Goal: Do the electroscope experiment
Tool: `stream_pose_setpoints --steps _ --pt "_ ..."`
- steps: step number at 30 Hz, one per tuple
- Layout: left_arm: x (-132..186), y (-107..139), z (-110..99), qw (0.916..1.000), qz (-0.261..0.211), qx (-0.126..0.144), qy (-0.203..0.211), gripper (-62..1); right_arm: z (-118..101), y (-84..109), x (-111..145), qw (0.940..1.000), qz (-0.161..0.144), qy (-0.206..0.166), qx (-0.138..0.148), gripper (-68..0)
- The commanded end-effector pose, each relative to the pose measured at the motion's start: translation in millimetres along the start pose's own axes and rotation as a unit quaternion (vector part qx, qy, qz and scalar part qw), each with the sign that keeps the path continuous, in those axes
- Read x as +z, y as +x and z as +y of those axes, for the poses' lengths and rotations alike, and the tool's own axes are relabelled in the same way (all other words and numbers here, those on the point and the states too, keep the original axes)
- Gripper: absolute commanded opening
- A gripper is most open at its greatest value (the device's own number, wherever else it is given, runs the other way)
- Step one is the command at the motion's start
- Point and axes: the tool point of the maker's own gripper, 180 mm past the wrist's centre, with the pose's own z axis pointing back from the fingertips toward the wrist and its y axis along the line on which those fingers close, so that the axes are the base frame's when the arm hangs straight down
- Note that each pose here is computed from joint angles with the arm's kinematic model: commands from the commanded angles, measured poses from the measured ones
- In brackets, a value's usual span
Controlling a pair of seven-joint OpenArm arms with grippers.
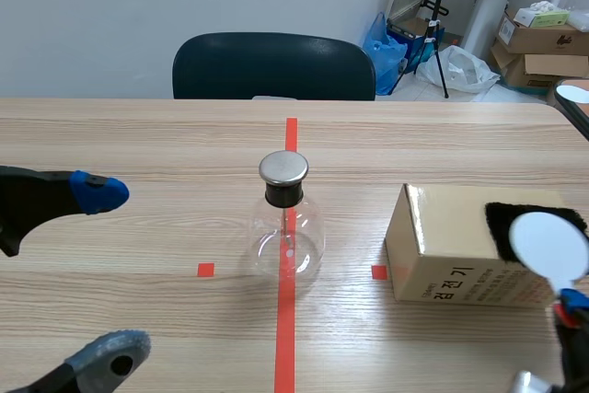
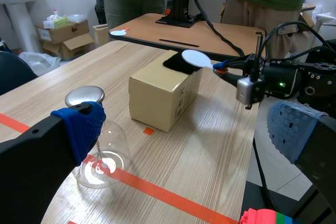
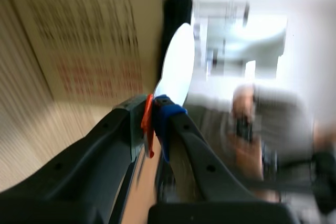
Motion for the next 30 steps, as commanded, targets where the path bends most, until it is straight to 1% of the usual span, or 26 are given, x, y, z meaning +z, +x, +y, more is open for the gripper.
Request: stream_pose_setpoints --steps 1,3,4,5,7,8,9,10,11,12,13,15,16,17,18,20,21,22,23,24,25,26,27,28,29,30 --pt "-0.7 6.4 1.8 0.9999 -0.016 0.0 0.004 1.4 -6.9 2.3 -2.4 0.9999 -0.002 -0.014 0.006 -66.5" --pt "-0.7 6.5 1.9 0.9999 -0.016 0.0 0.003 1.4 -6.0 -20.1 1.1 0.9979 0.063 -0.013 0.004 -66.5" --pt "-0.6 6.6 2.0 0.9999 -0.016 0.0 0.004 1.4 -2.4 -26.2 2.9 0.9968 0.079 -0.003 0.002 -66.6" --pt "-0.7 6.5 1.8 0.9999 -0.016 0.0 0.004 1.4 1.5 -23.3 2.3 0.9976 0.068 0.009 0.004 -66.6" --pt "-0.7 6.5 1.8 0.9999 -0.016 0.0 0.004 1.4 4.1 -0.5 -1.4 0.9997 0.002 0.017 0.015 -66.6" --pt "-0.7 6.6 1.8 0.9999 -0.016 0.0 0.004 1.4 3.0 5.0 -2.3 0.9998 -0.01 0.013 0.013 -66.6" --pt "-0.7 6.6 1.9 0.9999 -0.016 0.0 0.004 1.4 1.1 -0.7 -2.2 0.9999 0.009 0.007 0.011 -66.6" --pt "-0.7 6.6 1.9 0.9999 -0.016 0.0 0.004 1.4 -0.1 -13.4 -1.0 0.9988 0.048 0.003 0.008 -66.6" --pt "-0.7 6.7 2.0 0.9999 -0.016 0.0 0.004 1.4 1.0 -26.9 2.7 0.996 0.089 0.005 0.006 -66.6" --pt "-0.9 7.0 2.3 0.9999 -0.017 -0.001 0.004 1.4 2.5 -33.1 4.0 0.9942 0.107 0.008 0.004 -66.6" --pt "-0.9 7.1 2.4 0.9999 -0.017 -0.001 0.004 1.4 3.7 -28.8 3.0 0.9954 0.095 0.012 0.003 -66.6" --pt "-0.9 7.1 2.4 0.9999 -0.017 -0.001 0.004 1.4 2.3 -4.1 -2.2 0.9996 0.025 0.009 0.003 -66.6" --pt "-0.9 7.2 2.4 0.9998 -0.017 -0.001 0.004 1.4 1.4 3.2 -3.3 1.0 0.005 0.006 0.001 -66.6" --pt "-0.9 7.1 2.4 0.9999 -0.017 -0.001 0.004 1.4 0.2 0.9 -3.1 0.9999 0.014 0.002 -0.003 -66.6" --pt "-0.9 7.1 2.4 0.9999 -0.017 -0.001 0.004 1.4 -2.0 -10.1 -1.7 0.9989 0.047 -0.005 -0.004 -66.6" --pt "-1.1 7.8 2.8 0.9998 -0.018 -0.002 0.004 1.4 -2.0 -36.0 4.2 0.9926 0.121 -0.006 -0.005 -66.6" --pt "-1.1 7.8 2.8 0.9998 -0.018 -0.002 0.004 1.4 -0.1 -37.3 4.5 0.9922 0.124 -0.001 -0.005 -66.6" --pt "-1.1 7.7 2.8 0.9998 -0.018 -0.002 0.004 1.4 2.1 -27.9 1.9 0.9953 0.097 0.006 -0.004 -66.6" --pt "-1.1 7.4 2.8 0.9998 -0.017 -0.002 0.003 1.4 1.3 -14.8 -1.8 0.9983 0.059 0.005 -0.003 -66.6" --pt "-1.1 7.3 2.7 0.9998 -0.017 -0.002 0.003 1.4 0.9 -1.6 -3.7 0.9997 0.022 0.004 -0.004 -66.6" --pt "-1.1 7.3 2.7 0.9999 -0.017 -0.002 0.003 1.4 0.2 3.2 -4.0 1.0 0.009 0.002 -0.003 -66.6" --pt "-1.1 7.3 2.7 0.9999 -0.017 -0.002 0.003 1.4 -1.4 -2.5 -3.3 0.9996 0.027 -0.003 -0.001 -66.6" --pt "-1.0 7.3 2.8 0.9999 -0.016 -0.003 0.003 1.4 -2.2 -14.6 -1.0 0.9979 0.065 -0.007 -0.002 -66.6" --pt "-0.9 7.5 2.9 0.9999 -0.016 -0.003 0.002 1.4 -1.5 -28.9 2.1 0.9941 0.108 -0.006 -0.005 -66.7" --pt "-1.0 7.8 2.9 0.9998 -0.017 -0.003 0.003 1.4 1.3 -36.0 3.9 0.9918 0.127 0.001 -0.007 -66.6" --pt "-1.0 7.5 2.8 0.9998 -0.017 -0.003 0.003 1.4 6.0 -31.8 2.7 0.9934 0.113 0.015 -0.008 -66.6"
